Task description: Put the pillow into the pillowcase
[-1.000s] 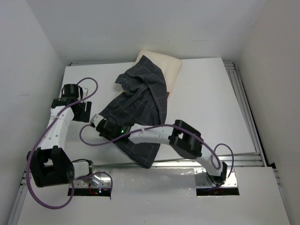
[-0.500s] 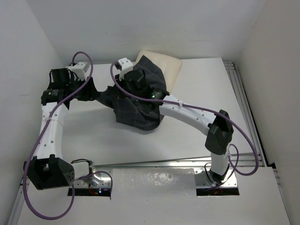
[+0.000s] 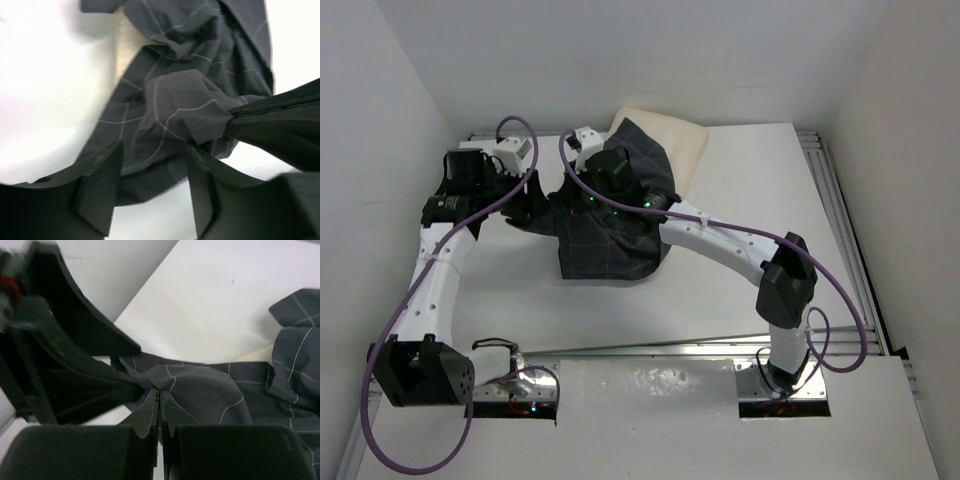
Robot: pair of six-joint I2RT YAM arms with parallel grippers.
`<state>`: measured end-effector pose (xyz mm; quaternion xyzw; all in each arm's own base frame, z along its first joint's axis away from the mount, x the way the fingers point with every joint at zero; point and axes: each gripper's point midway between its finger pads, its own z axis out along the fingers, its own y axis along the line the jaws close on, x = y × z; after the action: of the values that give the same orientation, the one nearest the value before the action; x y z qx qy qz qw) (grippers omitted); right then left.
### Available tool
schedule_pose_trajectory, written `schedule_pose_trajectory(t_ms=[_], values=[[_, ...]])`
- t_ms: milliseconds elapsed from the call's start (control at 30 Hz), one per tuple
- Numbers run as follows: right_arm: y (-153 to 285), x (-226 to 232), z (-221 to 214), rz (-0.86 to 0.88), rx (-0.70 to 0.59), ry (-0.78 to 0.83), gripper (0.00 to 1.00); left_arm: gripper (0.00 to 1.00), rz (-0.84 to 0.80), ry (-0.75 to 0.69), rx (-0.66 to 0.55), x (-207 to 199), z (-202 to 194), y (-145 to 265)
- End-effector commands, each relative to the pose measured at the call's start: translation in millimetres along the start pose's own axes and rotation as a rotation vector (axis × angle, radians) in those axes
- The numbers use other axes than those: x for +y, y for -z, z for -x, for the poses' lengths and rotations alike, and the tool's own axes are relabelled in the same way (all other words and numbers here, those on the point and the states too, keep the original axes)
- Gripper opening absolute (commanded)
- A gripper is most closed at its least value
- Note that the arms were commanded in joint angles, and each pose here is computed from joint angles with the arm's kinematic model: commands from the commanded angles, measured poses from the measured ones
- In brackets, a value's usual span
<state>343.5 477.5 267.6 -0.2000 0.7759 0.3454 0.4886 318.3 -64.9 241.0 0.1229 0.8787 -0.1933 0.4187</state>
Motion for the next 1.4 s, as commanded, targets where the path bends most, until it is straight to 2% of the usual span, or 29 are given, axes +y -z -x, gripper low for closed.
schedule_pose_trajectory(t_ms=[0, 67, 133, 233, 333, 467, 600, 767, 833, 900, 967, 1000, 1067, 1167, 1300, 1367], values=[[-3.6, 4.2, -12.8, 0.066, 0.032, -0.022, 0.0, 0.52, 0.078, -0.11, -0.082, 10.0, 23.7, 12.8], [-2.3, 4.5, -28.3, 0.093, 0.086, 0.002, 0.0, 0.6, 0.087, -0.11, -0.05, 14.4, 10.7, 7.8], [-5.1, 3.8, -46.2, 0.108, 0.146, 0.026, 0.0, 0.62, 0.093, -0.117, -0.016, 17.9, -1.8, 1.9], [-3.5, 9.6, -65.6, 0.171, 0.226, 0.065, 0.0, 0.63, 0.148, -0.154, 0.012, 25.8, -10.7, -4.6], [-2.5, 15.1, -74.3, 0.216, 0.247, 0.059, 0.0, 0.62, 0.1, -0.215, 0.032, 11.5, -17.1, -13.0], [-2.8, 17.3, -77.5, 0.229, 0.258, 0.048, 0.0, 0.59, 0.099, -0.248, 0.057, 7.5, -26.1, -21.0], [-1.7, 15.2, -77.9, 0.22, 0.253, 0.039, 0.0, 0.51, 0.125, -0.291, 0.111, 16.9, -38.3, -22.1], [-1.0, 5.0, -80.3, 0.19, 0.266, 0.036, 0.0, 0.46, 0.308, -0.396, 0.136, 46.6, -29.2, 2.6], [0.9, 1.9, -82.7, 0.186, 0.271, 0.029, 0.0, 0.45, 0.357, -0.483, 0.113, 52.8, -18.7, 18.5], [3.1, 1.2, -83.3, 0.188, 0.272, 0.028, 0.0, 0.46, 0.339, -0.589, 0.116, 51.6, -20.2, 28.5], [3.6, 3.0, -84.0, 0.195, 0.272, 0.025, 0.0, 0.49, 0.31, -0.631, 0.153, 52.4, -32.3, 31.6], [3.7, 2.7, -83.8, 0.197, 0.272, 0.024, 0.0, 0.51, 0.25, -0.679, 0.172, 48.2, -41.7, 28.1], [3.8, 4.6, -83.3, 0.202, 0.271, 0.02, 0.0, 0.55, 0.181, -0.686, 0.228, 44.7, -64.3, 24.5], [4.3, 4.2, -83.1, 0.2, 0.272, 0.023, 0.0, 0.58, 0.071, -0.712, 0.232, 31.1, -79.3, 16.2], [5.0, 4.8, -83.3, 0.203, 0.273, 0.02, 0.0, 0.6, -0.008, -0.691, 0.175, 18.2, -86.8, 2.4], [5.4, 4.6, -83.9, 0.202, 0.275, 0.018, 0.0, 0.57, 0.035, -0.628, 0.109, 22.6, -80.3, -9.8]])
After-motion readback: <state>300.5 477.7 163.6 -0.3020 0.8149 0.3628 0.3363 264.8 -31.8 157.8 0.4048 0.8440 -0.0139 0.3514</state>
